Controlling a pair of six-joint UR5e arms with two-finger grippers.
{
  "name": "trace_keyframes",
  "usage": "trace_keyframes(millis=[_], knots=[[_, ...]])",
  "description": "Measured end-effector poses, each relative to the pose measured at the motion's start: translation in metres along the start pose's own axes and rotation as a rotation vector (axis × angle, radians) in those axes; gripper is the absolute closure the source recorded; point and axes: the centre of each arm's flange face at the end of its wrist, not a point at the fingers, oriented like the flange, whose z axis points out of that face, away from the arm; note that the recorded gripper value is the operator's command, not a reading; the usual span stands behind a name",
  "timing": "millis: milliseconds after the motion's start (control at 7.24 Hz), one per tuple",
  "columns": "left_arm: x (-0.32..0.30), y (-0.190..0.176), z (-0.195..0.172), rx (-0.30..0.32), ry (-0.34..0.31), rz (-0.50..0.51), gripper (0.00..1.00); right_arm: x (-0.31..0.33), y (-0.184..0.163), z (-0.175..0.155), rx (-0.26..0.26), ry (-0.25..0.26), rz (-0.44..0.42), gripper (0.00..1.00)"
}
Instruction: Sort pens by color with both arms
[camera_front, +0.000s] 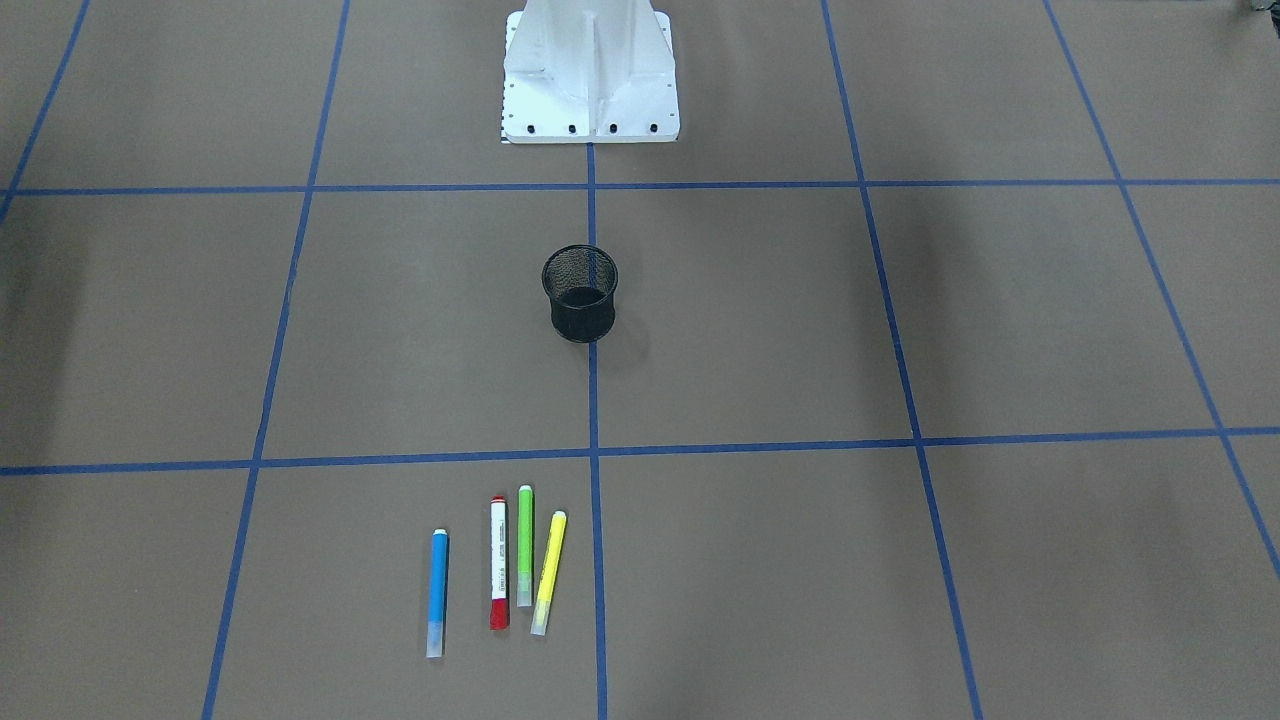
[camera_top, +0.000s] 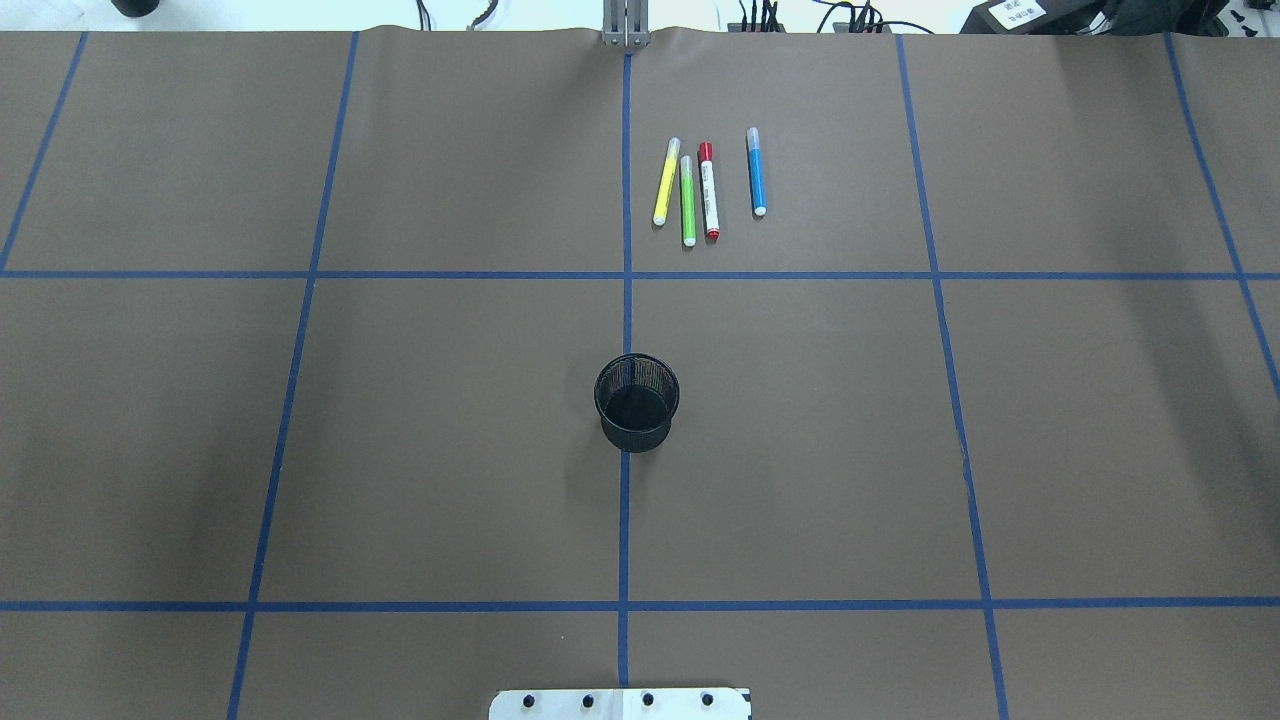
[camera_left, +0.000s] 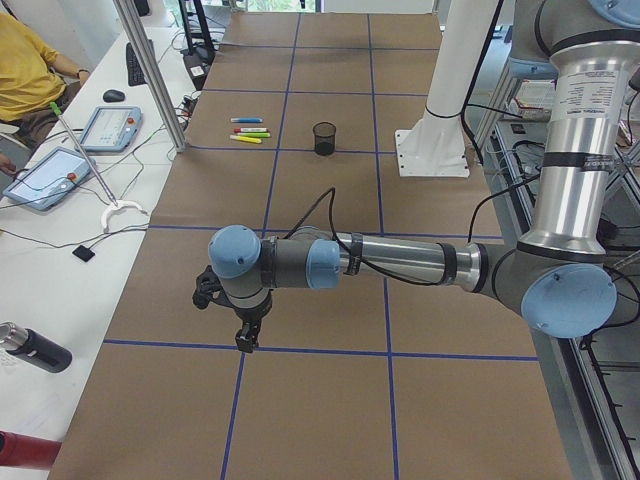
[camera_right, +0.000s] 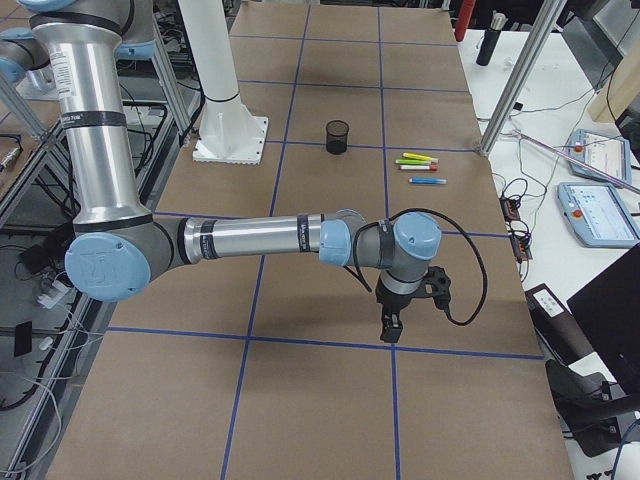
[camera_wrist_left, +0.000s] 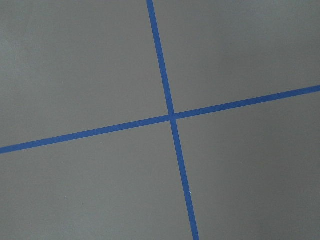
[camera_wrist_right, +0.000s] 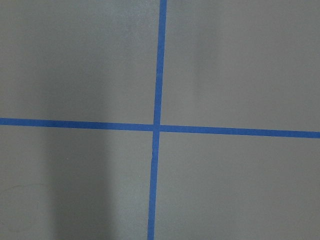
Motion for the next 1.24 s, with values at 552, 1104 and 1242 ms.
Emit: trace_keyframes(millis=[552,1104,1242], knots=[[-0.001,0.0014,0.0,0.002,-0.004,-0.003,0.0,-0.0002,0.0009,0.0004,0.0,-0.002,0.0,0.01],[-0.0013,0.0019,0.0003,0.001,-0.005,-0.003,0.0,-0.003,-0.0004,-0.003,0.008,-0.003,-0.01,0.01],[-0.0013,0.0018,0.0002,0.002,-0.005,-0.003,0.0,-0.0038,-0.0009,-0.0039,0.01,-0.003,-0.011,0.01]])
